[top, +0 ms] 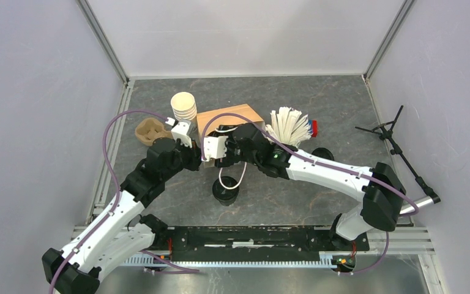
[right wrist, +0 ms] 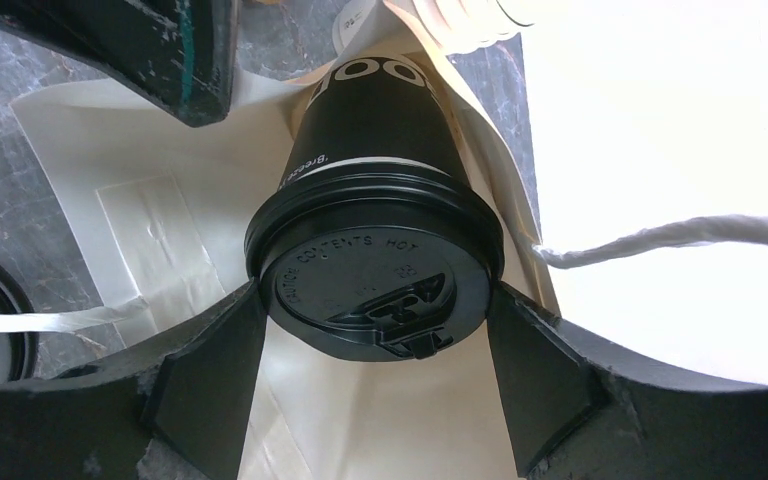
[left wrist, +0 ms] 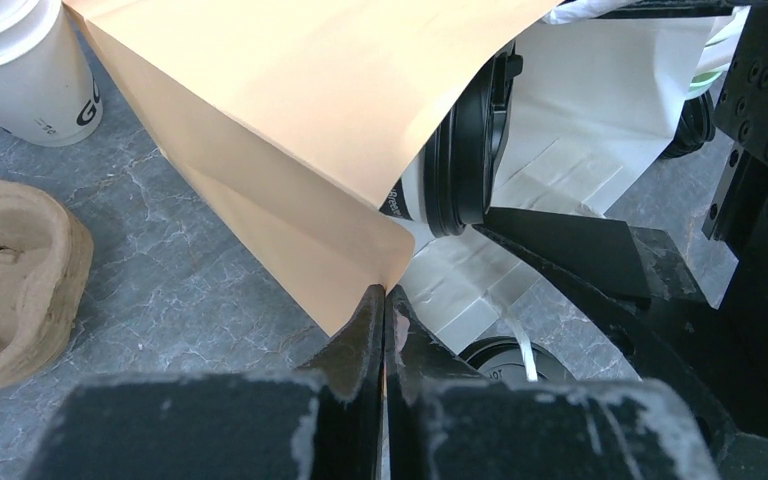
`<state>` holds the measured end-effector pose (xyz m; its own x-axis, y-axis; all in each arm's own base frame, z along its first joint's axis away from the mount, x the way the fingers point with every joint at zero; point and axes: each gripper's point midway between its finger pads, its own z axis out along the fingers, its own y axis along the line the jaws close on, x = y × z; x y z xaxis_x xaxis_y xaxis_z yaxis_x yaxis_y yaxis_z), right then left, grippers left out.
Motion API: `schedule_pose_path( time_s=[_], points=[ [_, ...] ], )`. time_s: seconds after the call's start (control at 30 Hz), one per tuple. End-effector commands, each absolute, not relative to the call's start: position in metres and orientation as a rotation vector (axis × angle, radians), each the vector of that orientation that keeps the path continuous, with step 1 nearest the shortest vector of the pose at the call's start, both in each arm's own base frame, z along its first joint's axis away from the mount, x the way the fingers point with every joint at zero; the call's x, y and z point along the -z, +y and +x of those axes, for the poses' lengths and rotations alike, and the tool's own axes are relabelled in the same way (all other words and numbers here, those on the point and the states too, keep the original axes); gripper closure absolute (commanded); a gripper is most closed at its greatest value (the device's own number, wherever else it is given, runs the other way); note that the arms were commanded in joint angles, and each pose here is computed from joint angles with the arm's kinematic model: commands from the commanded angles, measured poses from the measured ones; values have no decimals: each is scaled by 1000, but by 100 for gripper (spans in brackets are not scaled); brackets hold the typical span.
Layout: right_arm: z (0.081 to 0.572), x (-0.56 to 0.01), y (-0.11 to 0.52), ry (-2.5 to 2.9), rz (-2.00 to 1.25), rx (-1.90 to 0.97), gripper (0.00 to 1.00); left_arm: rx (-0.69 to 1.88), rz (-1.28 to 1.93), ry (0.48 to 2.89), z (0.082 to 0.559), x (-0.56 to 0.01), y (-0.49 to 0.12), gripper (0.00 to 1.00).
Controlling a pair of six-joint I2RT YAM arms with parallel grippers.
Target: Pack the takeout coffee
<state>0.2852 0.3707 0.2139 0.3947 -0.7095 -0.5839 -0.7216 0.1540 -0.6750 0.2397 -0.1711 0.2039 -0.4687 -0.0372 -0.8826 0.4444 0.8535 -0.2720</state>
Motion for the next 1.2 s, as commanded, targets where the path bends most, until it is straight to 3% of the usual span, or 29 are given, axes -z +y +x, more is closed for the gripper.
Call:
schedule_pose_path(
  time_s=[0.0,0.33,0.53,0.87,1.17],
  points=[
    [279,-247,391,1222,-1466,-130,19,641,261,1936,244,-225,-179,98],
    [273,-255,400,1192,-1420,-214,20,639,245,1939,244,-228,-177,98],
    [292,-248,383,1147,-1513,-14,19,618,177,1915,242,-239,-167,98],
    [306,-230,351,1249,-1564,68,20,624,61,1942,242,-240,-160,98],
    [301,-236,376,1115,-1728,18,20,660,28,1992,238,-234,-162,98]
  ],
)
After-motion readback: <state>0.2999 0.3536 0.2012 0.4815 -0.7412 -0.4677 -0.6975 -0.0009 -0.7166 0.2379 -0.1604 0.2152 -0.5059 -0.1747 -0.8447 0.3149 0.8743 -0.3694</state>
